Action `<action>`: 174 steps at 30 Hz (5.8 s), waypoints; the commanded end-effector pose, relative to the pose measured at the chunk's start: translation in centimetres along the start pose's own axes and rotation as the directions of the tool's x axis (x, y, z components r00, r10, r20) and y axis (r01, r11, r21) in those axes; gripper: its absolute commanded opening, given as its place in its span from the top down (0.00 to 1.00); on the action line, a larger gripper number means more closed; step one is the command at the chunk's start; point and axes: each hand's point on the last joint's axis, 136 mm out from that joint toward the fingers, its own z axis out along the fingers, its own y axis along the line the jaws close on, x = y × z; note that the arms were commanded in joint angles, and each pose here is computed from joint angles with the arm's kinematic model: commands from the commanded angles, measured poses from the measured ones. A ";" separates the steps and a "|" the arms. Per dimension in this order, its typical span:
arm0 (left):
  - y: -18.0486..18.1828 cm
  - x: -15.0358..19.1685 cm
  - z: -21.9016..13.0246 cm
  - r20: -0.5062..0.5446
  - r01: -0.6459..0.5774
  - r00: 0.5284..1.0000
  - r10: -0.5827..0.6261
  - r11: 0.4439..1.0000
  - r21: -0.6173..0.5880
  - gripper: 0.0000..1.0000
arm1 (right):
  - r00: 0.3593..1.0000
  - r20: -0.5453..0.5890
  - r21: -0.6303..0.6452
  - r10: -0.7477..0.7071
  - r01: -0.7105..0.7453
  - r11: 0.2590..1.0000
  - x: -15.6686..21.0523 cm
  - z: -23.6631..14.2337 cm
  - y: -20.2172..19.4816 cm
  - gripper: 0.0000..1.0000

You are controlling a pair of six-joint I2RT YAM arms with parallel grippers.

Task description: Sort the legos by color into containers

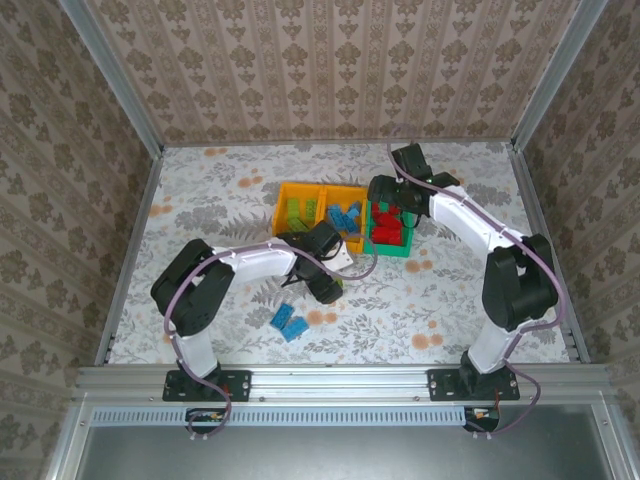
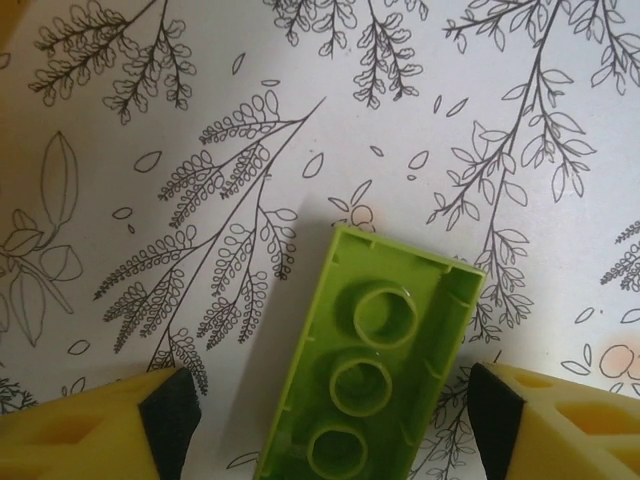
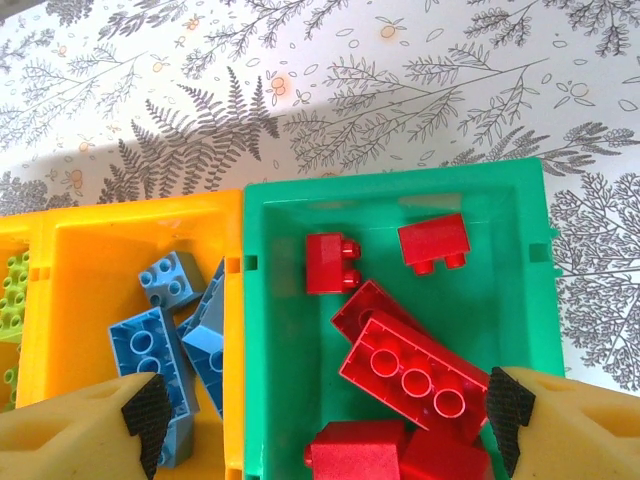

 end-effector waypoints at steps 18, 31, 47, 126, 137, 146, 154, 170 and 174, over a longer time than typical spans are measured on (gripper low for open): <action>6.6 -6.4 -9.5 0.400 0.284 0.876 -0.270 0.958 0.025 0.70 | 0.999 0.032 -0.016 -0.024 0.025 1.000 4.0 -3.4 -1.3 0.14; 20.3 -7.1 -10.8 0.483 0.642 0.655 -0.581 0.765 0.051 0.66 | 0.928 -0.012 -0.186 -0.373 0.364 0.913 14.3 -2.3 6.4 0.15; 22.1 -8.1 -9.3 0.460 0.689 0.592 -0.661 0.712 0.136 0.24 | 0.719 -0.073 -0.319 -0.691 0.640 0.699 31.2 -3.6 14.4 0.00; -1.1 13.3 -6.8 0.135 0.639 0.769 -0.625 0.756 -0.143 0.09 | 0.938 -0.057 -0.069 -0.341 0.337 0.939 4.3 4.3 10.8 0.13; -1.6 12.8 -4.6 0.036 0.629 0.775 -0.631 0.764 -0.143 0.27 | 0.960 0.087 -0.091 -0.266 0.273 0.958 1.8 -2.6 9.3 0.07; -1.5 10.3 -5.1 0.088 0.618 0.786 -0.612 0.781 -0.088 0.68 | 0.966 0.173 -0.032 -0.190 0.198 0.980 1.2 -8.2 2.8 0.05; 2.4 0.2 -10.6 0.344 0.575 0.767 -0.541 0.818 0.006 0.70 | 0.977 0.124 0.020 -0.172 0.170 0.985 7.0 -9.4 -2.9 0.05; 14.5 -17.0 -10.0 0.460 0.493 0.730 -0.506 0.856 0.158 0.68 | 0.972 0.200 0.076 -0.120 0.107 0.991 12.7 -10.2 -9.5 0.01; 16.3 -17.4 -8.0 0.436 0.521 0.727 -0.531 0.840 0.154 0.63 | 0.973 0.197 0.086 -0.124 0.109 0.990 12.7 -10.2 -9.7 0.00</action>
